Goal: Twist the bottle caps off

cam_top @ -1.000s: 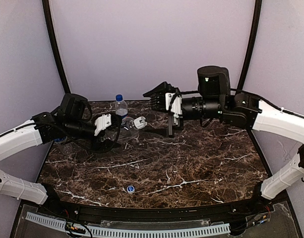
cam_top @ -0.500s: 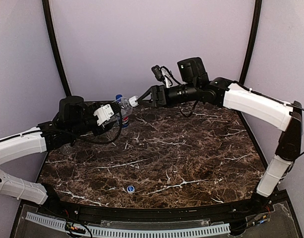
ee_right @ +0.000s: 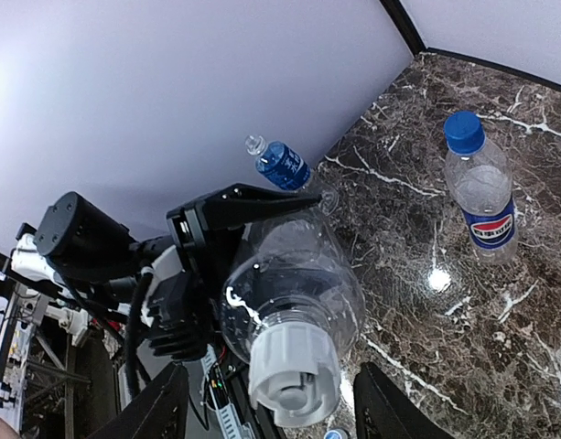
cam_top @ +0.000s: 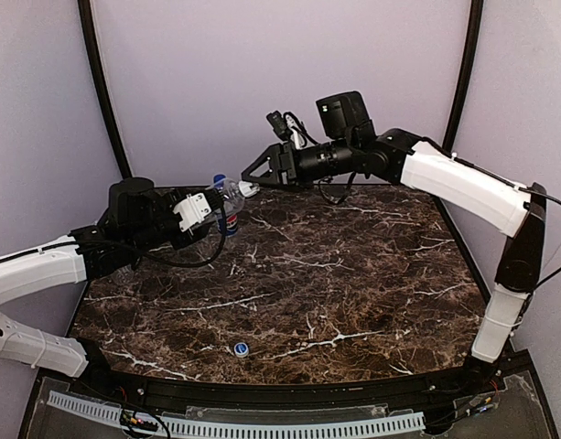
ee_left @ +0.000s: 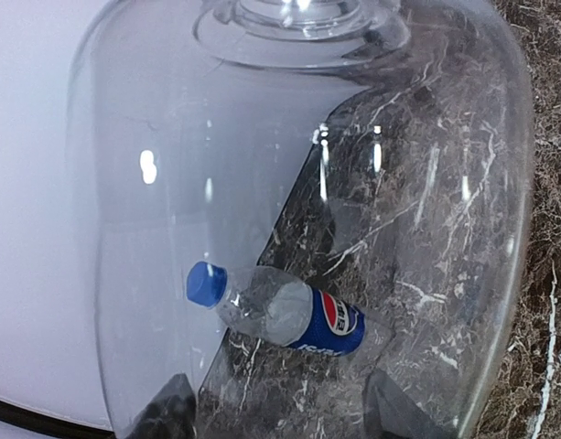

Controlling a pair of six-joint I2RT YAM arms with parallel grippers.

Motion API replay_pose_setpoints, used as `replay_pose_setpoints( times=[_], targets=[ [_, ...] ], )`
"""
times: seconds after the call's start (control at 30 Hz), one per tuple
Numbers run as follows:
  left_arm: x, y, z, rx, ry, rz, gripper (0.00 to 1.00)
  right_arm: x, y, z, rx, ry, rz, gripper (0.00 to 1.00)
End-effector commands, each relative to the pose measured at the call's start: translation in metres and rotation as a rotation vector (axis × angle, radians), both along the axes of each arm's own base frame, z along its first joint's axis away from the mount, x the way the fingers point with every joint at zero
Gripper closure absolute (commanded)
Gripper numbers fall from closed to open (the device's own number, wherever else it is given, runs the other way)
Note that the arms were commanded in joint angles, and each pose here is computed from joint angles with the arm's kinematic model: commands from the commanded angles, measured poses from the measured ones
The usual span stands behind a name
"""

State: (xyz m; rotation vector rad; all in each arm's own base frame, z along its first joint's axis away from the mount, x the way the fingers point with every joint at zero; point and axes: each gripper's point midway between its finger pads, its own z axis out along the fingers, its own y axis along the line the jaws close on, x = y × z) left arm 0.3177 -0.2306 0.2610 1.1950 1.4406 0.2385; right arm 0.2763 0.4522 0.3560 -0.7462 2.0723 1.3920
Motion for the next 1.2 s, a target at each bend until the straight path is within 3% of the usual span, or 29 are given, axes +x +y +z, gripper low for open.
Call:
replay_pose_setpoints(
  times=[0.0, 0.1, 0.3, 0.43, 0.57, 0.93, 0.97, 1.07, 1.17],
  targets=[
    [0.000, -0.002, 0.008, -0.015, -0.025, -0.002, 0.54, -0.004, 0.008, -0.012, -0.022, 0.042, 0.043, 0.41],
    [-0.001, -0.003, 0.007, -0.016, -0.021, -0.008, 0.54, -0.003, 0.009, -0.014, -0.026, 0.038, 0.046, 0.46],
    [-0.003, -0.004, 0.006, -0.018, -0.013, -0.020, 0.54, 0.001, 0.011, -0.018, -0.025, 0.021, 0.040, 0.74],
    [-0.009, -0.008, 0.002, -0.015, 0.007, -0.049, 0.54, 0.000, 0.013, -0.022, -0.023, 0.008, 0.058, 0.83],
    [-0.021, -0.016, -0.010, -0.007, 0.072, -0.121, 0.54, -0.003, 0.016, -0.027, -0.023, 0.013, 0.090, 0.70],
    [-0.021, -0.013, -0.012, 0.006, 0.065, -0.106, 0.55, -0.001, 0.017, -0.019, -0.006, -0.005, 0.085, 0.57],
    [-0.021, -0.013, -0.012, 0.006, 0.064, -0.106, 0.55, -0.002, 0.017, -0.019, -0.005, -0.005, 0.087, 0.57],
    [-0.019, -0.012, -0.011, 0.001, 0.059, -0.098, 0.55, -0.002, 0.015, -0.019, -0.008, -0.002, 0.080, 0.68],
    [-0.018, -0.012, -0.010, 0.004, 0.050, -0.092, 0.55, -0.005, 0.013, -0.021, -0.015, 0.005, 0.089, 0.61]
  ],
)
